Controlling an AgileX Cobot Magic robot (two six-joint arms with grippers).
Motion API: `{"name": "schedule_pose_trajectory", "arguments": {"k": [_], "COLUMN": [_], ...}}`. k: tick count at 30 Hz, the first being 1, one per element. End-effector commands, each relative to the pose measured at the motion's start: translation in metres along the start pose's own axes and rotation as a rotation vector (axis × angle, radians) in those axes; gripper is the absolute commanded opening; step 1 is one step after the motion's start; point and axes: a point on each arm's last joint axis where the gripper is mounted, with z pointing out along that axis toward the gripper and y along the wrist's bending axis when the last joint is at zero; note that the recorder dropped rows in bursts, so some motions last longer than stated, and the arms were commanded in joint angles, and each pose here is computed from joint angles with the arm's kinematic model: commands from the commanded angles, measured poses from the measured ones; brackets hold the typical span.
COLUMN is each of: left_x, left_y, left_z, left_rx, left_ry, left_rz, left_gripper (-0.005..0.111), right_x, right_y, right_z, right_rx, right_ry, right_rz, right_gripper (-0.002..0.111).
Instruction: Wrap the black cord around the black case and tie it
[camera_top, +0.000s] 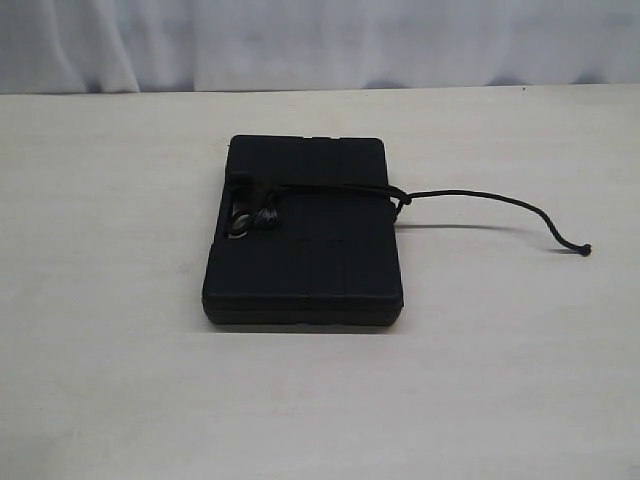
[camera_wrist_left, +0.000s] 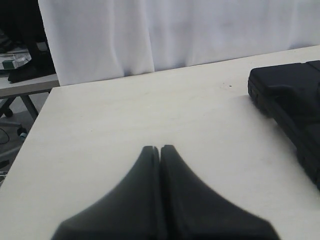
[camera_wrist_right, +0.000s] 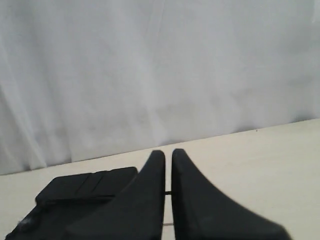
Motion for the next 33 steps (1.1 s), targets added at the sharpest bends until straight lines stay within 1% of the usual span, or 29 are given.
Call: {"name": "schedule_pose_trajectory", "arguments": {"k": [1, 6, 10, 17, 22, 27, 31, 33], "left_x": [0.000, 0.000, 0.000, 0.000, 0.000, 0.000, 0.000, 0.000], "left_y": [0.000, 0.000, 0.000, 0.000, 0.000, 0.000, 0.000, 0.000], "left_z": [0.000, 0.000, 0.000, 0.000, 0.000, 0.000, 0.000, 0.000], "left_rx": [0.000, 0.000, 0.000, 0.000, 0.000, 0.000, 0.000, 0.000], "left_ry": [-0.004, -0.004, -0.004, -0.004, -0.004, -0.004, -0.004, -0.004], "left_rz": [-0.010, -0.010, -0.010, -0.010, -0.009, -0.009, -0.007, -0.007], "left_gripper": [0.000, 0.000, 0.000, 0.000, 0.000, 0.000, 0.000, 0.000], "right_x": [-0.002, -0.002, -0.002, 0.000, 0.004, 0.016, 0.026, 0.027], "right_y": [-0.004, -0.004, -0.004, -0.004, -0.007, -0.010, -0.011, -0.012], "right_z": [0.000, 0.000, 0.000, 0.000, -0.001, -0.002, -0.005, -0.005], "right_rx": [0.040, 0.041, 0.041, 0.042, 0.075, 0.094, 0.097, 0.101], "right_ry": [-0.025, -0.023, -0.022, -0.003, 0.041, 0.180, 0.292, 0.314], "right_rz": [-0.099, -0.211, -0.233, -0.324, -0.337, -0.354, -0.328, -0.315], "right_gripper": [0.004, 0.004, 0.004, 0.004, 0.004, 0.004, 0.004, 0.004]}}
